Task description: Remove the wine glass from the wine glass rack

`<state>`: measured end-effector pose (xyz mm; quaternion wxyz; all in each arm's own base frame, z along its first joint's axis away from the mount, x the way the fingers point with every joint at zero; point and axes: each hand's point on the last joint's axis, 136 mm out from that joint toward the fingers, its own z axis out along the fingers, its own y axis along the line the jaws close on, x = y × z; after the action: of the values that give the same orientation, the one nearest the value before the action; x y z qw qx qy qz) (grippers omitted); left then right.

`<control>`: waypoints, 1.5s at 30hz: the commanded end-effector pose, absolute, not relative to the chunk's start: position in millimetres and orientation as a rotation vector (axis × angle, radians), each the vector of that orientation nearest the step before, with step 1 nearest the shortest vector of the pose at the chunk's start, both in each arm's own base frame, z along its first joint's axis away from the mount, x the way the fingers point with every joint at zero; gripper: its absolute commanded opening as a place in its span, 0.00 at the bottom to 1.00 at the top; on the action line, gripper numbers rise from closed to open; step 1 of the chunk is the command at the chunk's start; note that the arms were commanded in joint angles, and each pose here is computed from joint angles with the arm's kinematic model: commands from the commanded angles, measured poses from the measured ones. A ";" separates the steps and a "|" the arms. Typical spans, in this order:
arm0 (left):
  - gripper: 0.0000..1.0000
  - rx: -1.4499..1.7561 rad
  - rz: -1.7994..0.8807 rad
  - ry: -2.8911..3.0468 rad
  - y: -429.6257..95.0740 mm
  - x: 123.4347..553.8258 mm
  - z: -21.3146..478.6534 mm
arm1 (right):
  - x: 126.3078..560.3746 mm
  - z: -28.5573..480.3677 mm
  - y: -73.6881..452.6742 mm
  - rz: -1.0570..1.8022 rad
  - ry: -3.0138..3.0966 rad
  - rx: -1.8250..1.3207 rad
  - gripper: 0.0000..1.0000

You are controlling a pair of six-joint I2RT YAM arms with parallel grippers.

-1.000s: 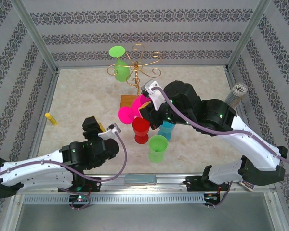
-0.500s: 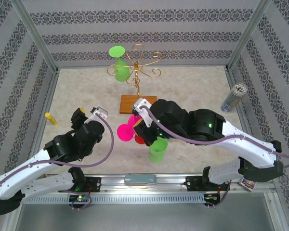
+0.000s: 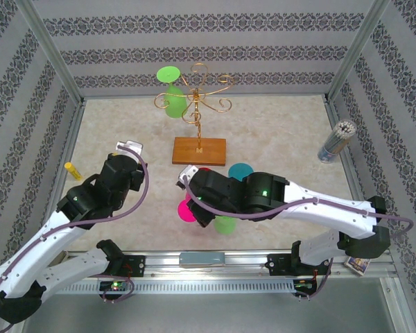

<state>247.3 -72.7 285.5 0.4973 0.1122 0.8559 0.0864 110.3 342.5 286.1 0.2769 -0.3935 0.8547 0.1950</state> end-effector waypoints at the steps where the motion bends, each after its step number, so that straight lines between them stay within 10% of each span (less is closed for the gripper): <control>1: 0.59 0.193 0.056 2.078 -78.3 243.2 294.4 | 112.2 274.4 344.9 0.478 2.317 -1.028 0.00; 45: 0.61 0.135 -0.008 2.058 -70.9 237.1 298.1 | 108.3 153.7 362.7 0.204 2.478 -1.039 0.02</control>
<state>237.5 -75.8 293.2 0.5073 0.0675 0.8591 -0.0020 101.1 366.7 161.6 0.2167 -0.3873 0.8917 0.0891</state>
